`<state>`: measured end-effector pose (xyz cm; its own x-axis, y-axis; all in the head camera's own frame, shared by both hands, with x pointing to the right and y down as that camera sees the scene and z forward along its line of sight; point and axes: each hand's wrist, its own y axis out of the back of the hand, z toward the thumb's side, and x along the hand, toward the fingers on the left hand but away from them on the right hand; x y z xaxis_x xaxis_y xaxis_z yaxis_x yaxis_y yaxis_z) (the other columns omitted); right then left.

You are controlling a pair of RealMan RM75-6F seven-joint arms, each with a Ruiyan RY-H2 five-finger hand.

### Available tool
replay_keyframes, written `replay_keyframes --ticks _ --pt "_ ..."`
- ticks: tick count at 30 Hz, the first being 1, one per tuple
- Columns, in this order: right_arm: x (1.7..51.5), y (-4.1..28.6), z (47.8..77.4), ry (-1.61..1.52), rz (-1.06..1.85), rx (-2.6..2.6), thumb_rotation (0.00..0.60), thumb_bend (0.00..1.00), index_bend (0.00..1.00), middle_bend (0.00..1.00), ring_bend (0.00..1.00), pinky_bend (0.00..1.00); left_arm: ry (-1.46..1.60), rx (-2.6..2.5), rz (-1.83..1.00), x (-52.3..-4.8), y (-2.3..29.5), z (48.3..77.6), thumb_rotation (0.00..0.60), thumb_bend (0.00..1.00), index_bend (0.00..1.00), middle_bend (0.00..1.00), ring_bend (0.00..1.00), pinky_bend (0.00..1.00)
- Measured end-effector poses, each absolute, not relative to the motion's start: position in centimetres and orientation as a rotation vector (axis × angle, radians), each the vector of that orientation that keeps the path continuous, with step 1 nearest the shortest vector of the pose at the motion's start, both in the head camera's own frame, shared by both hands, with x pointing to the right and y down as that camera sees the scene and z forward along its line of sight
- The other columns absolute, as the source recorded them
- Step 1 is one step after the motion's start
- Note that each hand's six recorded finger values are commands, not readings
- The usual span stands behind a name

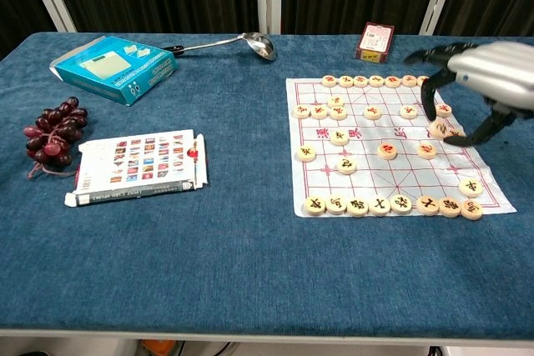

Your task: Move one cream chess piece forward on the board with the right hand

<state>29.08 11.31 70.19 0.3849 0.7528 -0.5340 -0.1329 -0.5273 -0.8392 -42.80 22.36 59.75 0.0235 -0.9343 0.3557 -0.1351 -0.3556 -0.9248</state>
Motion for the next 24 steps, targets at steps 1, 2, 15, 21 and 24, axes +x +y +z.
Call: replay_keyframes --ticks 1,2,15,21,24 --pt "29.1 10.9 70.1 -0.555 1.27 -1.762 0.6 0.17 0.58 0.06 0.0 0.0 1.117 -1.583 -1.407 -42.8 22.3 59.8 0.6 0.09 0.03 0.05 0.0 0.03" --pt "29.2 10.3 70.0 -0.564 1.272 -1.755 0.6 0.17 0.58 0.06 0.0 0.0 1.116 -1.584 -1.407 -42.7 22.3 59.8 0.6 0.09 0.03 0.05 0.0 0.03" --pt "29.0 6.2 73.4 -0.509 1.4 -1.714 0.6 0.17 0.57 0.06 0.0 0.0 1.118 -1.588 -1.408 -42.9 22.3 59.9 0.6 0.09 0.03 0.05 0.0 0.03" --pt "28.5 5.1 74.9 -0.492 1.447 -1.707 0.6 0.17 0.56 0.06 0.0 0.0 1.122 -1.588 -1.41 -43.0 22.3 60.0 0.6 0.09 0.03 0.05 0.0 0.03" --pt "28.1 4.6 75.4 -0.487 1.462 -1.704 0.6 0.17 0.56 0.06 0.0 0.0 1.123 -1.587 -1.411 -43.1 22.3 60.0 0.6 0.09 0.03 0.05 0.0 0.03"
